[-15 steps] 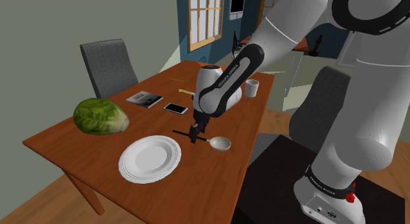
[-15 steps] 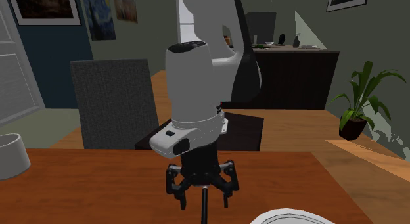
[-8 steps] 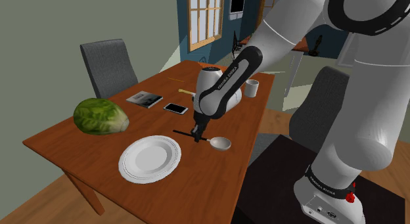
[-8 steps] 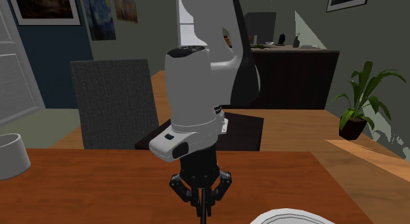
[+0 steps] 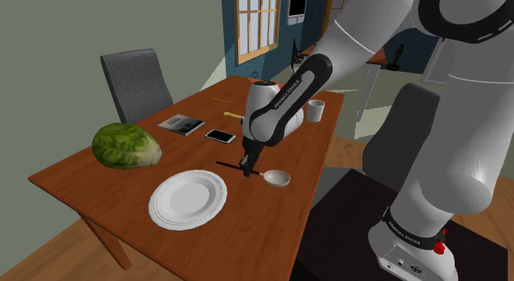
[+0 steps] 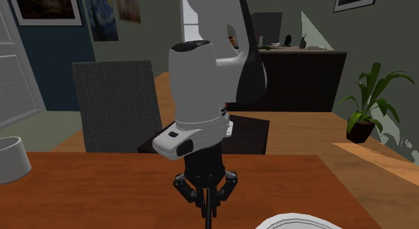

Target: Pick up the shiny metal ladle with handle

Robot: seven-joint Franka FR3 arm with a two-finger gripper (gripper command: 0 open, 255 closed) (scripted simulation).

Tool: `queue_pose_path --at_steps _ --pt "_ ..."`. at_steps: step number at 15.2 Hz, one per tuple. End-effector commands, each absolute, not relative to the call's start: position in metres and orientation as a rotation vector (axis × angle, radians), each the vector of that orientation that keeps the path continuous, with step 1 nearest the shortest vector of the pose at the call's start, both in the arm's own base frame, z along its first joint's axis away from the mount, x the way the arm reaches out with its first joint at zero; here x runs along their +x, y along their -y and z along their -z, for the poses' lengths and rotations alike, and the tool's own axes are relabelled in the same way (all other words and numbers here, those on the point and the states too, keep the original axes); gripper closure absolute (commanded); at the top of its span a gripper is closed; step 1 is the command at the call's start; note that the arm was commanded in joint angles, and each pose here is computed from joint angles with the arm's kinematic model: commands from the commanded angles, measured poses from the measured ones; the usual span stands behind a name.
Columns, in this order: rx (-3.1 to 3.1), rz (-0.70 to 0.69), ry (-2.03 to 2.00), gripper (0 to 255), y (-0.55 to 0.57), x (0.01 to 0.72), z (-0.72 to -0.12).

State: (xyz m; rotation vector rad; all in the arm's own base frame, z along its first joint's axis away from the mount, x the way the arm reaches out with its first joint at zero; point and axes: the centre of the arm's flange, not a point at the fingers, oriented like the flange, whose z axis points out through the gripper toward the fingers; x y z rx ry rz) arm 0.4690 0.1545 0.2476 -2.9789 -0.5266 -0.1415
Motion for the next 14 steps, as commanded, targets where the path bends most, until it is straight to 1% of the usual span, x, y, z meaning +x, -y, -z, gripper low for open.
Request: queue_pose_path --at_steps 1,12,14 --pt "-2.979 0.14 0.527 255 -0.155 0.469 -0.257" --pt "-2.979 0.14 0.527 255 -0.155 0.469 -0.315" --pt "-2.979 0.14 0.527 255 -0.155 0.469 -0.316"
